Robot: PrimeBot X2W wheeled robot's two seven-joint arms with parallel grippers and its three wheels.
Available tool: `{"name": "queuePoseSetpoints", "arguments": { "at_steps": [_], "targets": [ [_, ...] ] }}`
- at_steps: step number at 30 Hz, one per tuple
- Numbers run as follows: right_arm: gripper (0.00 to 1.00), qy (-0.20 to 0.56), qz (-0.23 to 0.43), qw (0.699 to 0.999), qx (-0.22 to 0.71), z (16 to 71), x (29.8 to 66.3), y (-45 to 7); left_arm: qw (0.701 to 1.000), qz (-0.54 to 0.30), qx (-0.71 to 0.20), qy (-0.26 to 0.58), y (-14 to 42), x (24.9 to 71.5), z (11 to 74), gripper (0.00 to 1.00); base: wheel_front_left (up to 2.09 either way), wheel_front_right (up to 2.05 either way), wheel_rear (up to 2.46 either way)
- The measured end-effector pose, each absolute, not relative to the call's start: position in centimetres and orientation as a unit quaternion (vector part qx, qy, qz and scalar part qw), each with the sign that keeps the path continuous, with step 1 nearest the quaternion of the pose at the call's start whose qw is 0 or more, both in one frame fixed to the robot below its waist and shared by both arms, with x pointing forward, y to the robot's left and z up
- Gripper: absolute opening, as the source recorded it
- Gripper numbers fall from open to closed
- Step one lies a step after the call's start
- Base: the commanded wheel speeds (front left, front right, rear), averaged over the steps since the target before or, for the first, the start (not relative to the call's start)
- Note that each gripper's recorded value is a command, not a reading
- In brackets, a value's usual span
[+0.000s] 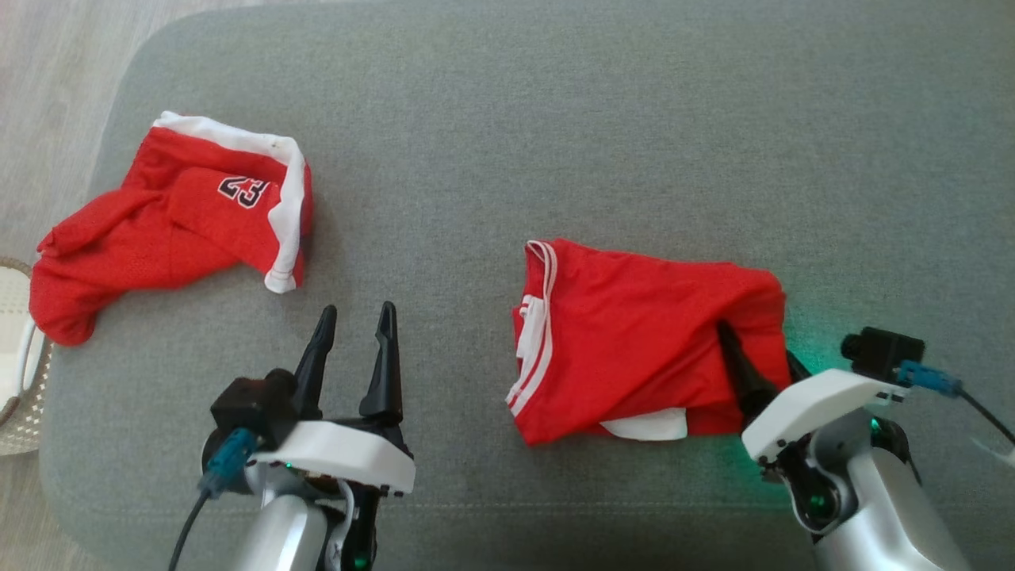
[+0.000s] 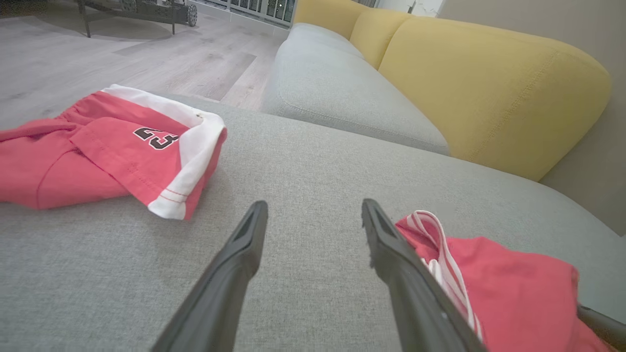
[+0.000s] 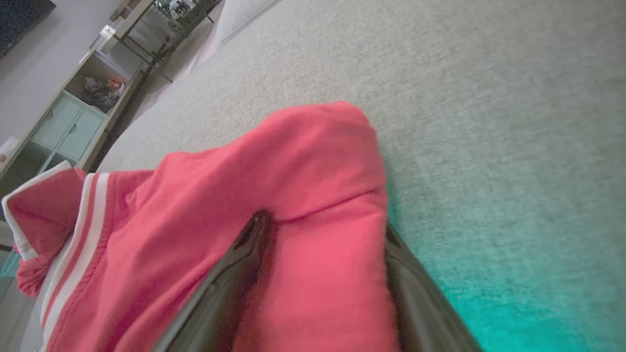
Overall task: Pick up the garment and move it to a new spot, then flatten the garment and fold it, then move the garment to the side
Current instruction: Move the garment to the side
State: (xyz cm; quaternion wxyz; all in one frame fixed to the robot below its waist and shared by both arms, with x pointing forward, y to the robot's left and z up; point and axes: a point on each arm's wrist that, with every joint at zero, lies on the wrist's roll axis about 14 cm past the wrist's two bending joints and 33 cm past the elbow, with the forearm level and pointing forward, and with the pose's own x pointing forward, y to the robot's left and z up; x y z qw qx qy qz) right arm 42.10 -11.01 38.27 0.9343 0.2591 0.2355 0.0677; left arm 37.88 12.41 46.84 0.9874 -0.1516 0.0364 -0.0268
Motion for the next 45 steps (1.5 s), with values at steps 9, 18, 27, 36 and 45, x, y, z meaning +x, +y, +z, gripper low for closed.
{"name": "queuePoseSetpoints", "arguments": {
  "at_steps": [9, 18, 27, 36, 45],
  "targets": [
    [0.00, 0.214, 0.090, 0.962, 0.146, 38.4, 42.1, -11.5, 0.988, -0.038, -0.145, 0.035, 11.9, 37.9, 46.9, 1.00, 0.00, 0.00, 0.00],
    [0.00, 0.169, 0.126, 0.977, -0.016, 40.6, 42.7, -13.9, 0.988, -0.065, -0.139, 0.031, 10.4, 38.1, 47.3, 1.00, 0.00, 0.00, 0.00],
    [0.00, 0.158, 0.074, 0.978, -0.117, 43.5, 46.0, -22.1, 0.983, -0.133, -0.120, 0.031, 6.6, 40.8, 46.9, 1.00, 0.00, 0.00, 0.00],
    [0.00, 0.152, 0.000, 0.975, -0.162, 45.6, 49.8, -30.1, 0.966, -0.231, -0.114, 0.008, 0.6, 46.8, 46.3, 1.00, 0.00, 0.00, 0.00],
    [0.00, 0.188, -0.108, 0.960, -0.179, 44.5, 49.5, -39.1, 0.942, -0.301, -0.147, 0.014, -5.1, 49.9, 43.6, 1.00, 0.00, 0.00, 0.00]
  ]
}}
